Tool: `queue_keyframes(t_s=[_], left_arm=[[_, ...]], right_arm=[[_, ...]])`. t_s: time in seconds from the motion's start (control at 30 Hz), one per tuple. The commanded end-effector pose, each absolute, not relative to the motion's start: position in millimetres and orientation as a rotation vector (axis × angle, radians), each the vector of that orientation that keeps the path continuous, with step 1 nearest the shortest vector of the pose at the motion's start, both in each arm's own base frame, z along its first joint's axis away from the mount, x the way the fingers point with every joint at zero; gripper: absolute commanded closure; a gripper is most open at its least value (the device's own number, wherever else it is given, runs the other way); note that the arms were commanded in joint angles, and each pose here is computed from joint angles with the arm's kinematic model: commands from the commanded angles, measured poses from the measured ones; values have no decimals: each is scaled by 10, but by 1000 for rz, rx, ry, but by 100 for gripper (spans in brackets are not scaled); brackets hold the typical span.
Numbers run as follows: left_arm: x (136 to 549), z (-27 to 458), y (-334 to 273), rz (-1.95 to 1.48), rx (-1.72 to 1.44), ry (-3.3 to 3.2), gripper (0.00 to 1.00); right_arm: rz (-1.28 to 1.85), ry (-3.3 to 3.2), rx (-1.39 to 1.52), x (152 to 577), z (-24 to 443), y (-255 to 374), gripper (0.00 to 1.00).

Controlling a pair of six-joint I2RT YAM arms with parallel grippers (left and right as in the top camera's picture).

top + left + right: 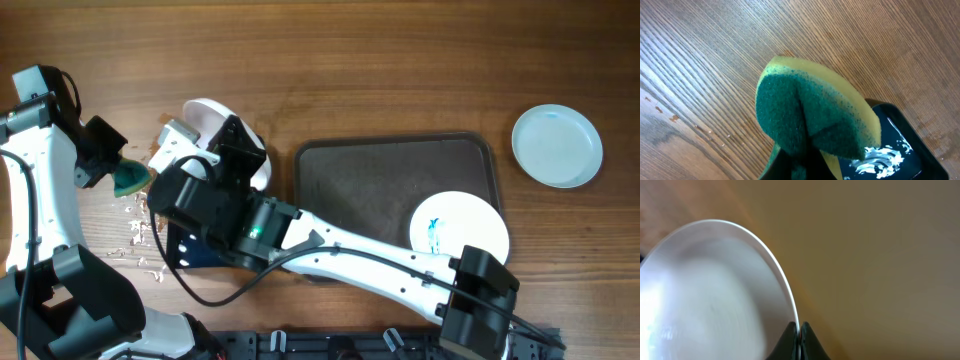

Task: Clean dirty plates on tray and stack at the side
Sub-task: 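Tilt the plate over the black tray with the right gripper to rinse, then swing the plate right and stack it on the cleaned plate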

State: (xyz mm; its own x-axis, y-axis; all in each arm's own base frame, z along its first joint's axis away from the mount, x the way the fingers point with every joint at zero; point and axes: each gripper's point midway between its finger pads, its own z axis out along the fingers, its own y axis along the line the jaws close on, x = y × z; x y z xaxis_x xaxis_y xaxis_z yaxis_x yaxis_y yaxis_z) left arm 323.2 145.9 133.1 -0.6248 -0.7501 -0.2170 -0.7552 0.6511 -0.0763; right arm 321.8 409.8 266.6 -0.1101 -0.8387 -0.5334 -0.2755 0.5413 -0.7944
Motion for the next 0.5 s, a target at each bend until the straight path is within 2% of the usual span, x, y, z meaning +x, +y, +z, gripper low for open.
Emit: queue_keyframes(t_s=[0.0, 0.1, 0.2, 0.33, 0.47], left_arm=[[3279, 1450, 1463, 16, -1189, 2618, 96], [3280, 1450, 1462, 16, -1189, 2617, 96], [3291, 1451, 1442, 4, -1184, 2619, 96], [3304, 1447, 1386, -3, -1167, 2631, 96], [3356, 1443, 1225, -23, -1114, 2660, 96]], right_arm=[[-380, 1882, -893, 3342, 2277, 4038, 96], [-164, 2169, -788, 3418, 1864, 3802, 96], [85, 2405, -675, 3499, 1643, 3633, 96], [340, 2550, -526, 3732, 1755, 3376, 96], [406, 2593, -190, 4100, 2011, 2802, 96]])
